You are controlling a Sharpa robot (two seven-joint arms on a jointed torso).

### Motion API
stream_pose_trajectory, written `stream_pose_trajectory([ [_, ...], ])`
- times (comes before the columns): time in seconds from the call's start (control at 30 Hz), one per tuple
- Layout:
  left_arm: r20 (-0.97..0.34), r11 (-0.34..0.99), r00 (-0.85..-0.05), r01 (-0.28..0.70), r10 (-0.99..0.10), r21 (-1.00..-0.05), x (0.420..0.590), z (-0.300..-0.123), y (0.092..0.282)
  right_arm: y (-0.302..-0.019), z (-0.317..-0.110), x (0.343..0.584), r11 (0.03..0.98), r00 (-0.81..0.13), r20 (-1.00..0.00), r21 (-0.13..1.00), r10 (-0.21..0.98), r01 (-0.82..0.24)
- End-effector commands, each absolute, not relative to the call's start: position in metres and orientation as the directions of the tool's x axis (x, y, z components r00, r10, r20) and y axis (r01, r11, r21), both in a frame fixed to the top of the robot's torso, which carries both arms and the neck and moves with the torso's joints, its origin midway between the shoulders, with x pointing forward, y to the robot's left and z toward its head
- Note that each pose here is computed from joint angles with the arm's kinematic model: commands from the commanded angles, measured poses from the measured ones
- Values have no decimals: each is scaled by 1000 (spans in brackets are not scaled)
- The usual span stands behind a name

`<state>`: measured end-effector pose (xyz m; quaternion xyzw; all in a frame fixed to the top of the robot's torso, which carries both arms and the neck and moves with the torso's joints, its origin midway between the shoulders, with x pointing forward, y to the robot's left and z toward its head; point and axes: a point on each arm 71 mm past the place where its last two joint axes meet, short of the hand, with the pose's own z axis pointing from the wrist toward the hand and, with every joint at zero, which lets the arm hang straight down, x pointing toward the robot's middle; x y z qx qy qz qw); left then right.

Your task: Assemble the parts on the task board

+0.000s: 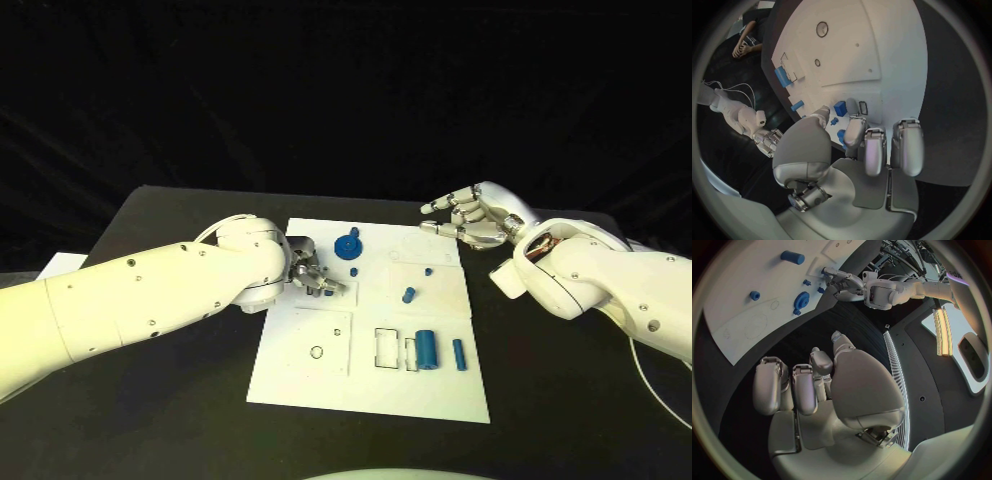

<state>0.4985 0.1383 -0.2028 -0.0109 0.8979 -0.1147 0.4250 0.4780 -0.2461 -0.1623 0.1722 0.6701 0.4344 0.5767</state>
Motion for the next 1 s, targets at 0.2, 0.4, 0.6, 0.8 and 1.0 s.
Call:
stream_pose_trajectory([
  [0.2, -780, 963, -605, 78, -160, -257, 499, -185, 139, -245, -165, 478, 564, -293, -625, 780, 724, -271],
  [0.4, -746, 942, -627, 56, -224, -330, 501, -166, 140, -246, -167, 478, 566, -296, -624, 781, 723, -266],
  [0.6, -734, 954, -650, 49, -195, -296, 521, -143, 151, -247, -169, 478, 569, -296, -625, 781, 723, -259],
  [0.8, -746, 972, -645, 18, -169, -236, 548, -136, 161, -246, -170, 479, 568, -294, -624, 781, 724, -260],
  [1.0, -755, 983, -639, -13, -148, -181, 567, -142, 165, -245, -170, 479, 565, -294, -623, 782, 725, -264],
])
